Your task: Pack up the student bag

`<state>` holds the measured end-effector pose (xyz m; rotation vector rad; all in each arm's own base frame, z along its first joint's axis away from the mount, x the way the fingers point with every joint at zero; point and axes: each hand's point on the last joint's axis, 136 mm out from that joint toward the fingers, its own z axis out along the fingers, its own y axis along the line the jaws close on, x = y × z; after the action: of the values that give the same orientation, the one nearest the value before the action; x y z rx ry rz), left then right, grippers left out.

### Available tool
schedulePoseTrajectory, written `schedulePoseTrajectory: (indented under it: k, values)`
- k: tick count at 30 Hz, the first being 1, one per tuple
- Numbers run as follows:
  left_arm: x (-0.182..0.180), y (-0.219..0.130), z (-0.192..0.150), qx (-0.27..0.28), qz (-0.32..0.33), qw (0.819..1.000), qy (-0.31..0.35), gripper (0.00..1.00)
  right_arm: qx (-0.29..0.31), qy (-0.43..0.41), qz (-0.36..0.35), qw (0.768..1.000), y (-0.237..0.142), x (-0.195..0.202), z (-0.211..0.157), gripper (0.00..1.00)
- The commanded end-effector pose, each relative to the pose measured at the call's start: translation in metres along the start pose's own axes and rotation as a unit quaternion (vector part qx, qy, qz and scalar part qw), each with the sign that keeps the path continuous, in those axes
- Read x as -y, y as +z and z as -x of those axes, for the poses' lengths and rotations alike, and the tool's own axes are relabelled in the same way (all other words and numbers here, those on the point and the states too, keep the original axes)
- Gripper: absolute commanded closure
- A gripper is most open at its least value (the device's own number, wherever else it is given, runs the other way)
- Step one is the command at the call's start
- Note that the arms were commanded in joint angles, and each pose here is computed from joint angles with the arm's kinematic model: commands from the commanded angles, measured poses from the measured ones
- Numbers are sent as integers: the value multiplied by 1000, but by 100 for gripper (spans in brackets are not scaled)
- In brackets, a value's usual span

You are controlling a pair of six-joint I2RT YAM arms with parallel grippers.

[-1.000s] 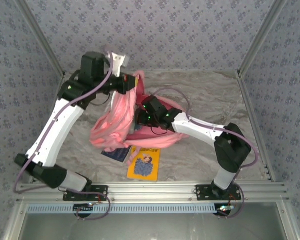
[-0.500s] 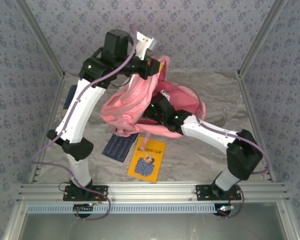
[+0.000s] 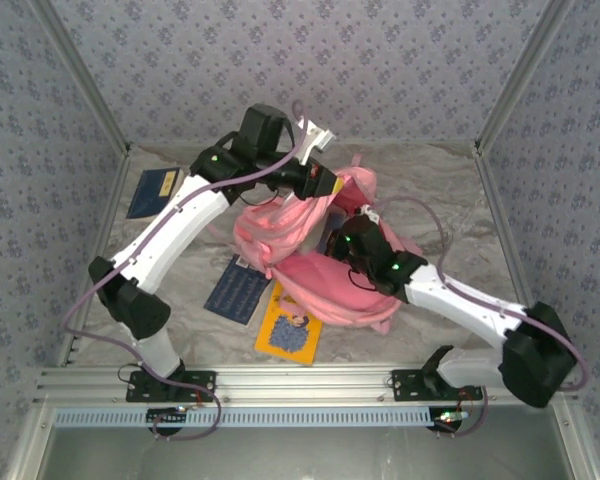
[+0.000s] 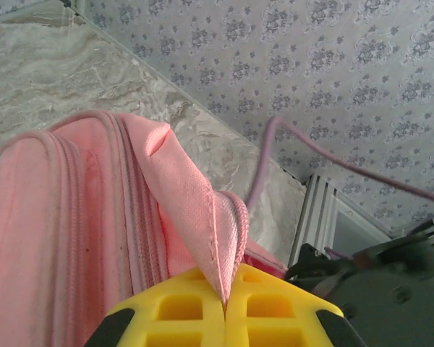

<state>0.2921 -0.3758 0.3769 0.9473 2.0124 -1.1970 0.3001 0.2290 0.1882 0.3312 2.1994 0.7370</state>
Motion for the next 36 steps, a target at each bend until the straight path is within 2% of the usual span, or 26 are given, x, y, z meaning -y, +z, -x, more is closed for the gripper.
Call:
schedulePoseTrajectory:
  k: [1,7,13,15,20,22,24,25,29,33,36]
  values:
    - [42,-41,47,100,-38,992,69,100,51,6,35,998,-25,-10,24,100]
    - [44,-40,51,102,-46,991,70,100,43,63,94,993,-12,-39,36,100]
    - [50,-44,67,117,-50,989,80,100,24,180,57,982,41,-38,28,100]
    - [53,-46,72,122,-52,988,84,100,48,211,54,975,59,-37,34,100]
    - [56,-47,81,122,-54,987,90,100,67,212,14,975,103,-38,38,98]
    - [56,-46,84,121,-54,987,91,100,55,212,-13,976,125,-31,35,76]
    - [54,-46,86,122,-50,987,91,100,25,217,-11,976,144,-29,32,56]
    - [50,-46,88,123,-46,987,90,100,15,216,8,976,149,-42,38,46]
    - [36,-48,94,128,-26,988,82,100,10,143,42,989,138,-69,54,23]
    - [4,-58,105,149,25,987,63,100,-23,41,50,998,111,-87,56,13]
    - [-35,-74,121,180,74,980,28,100,-39,-17,65,997,87,-95,57,12]
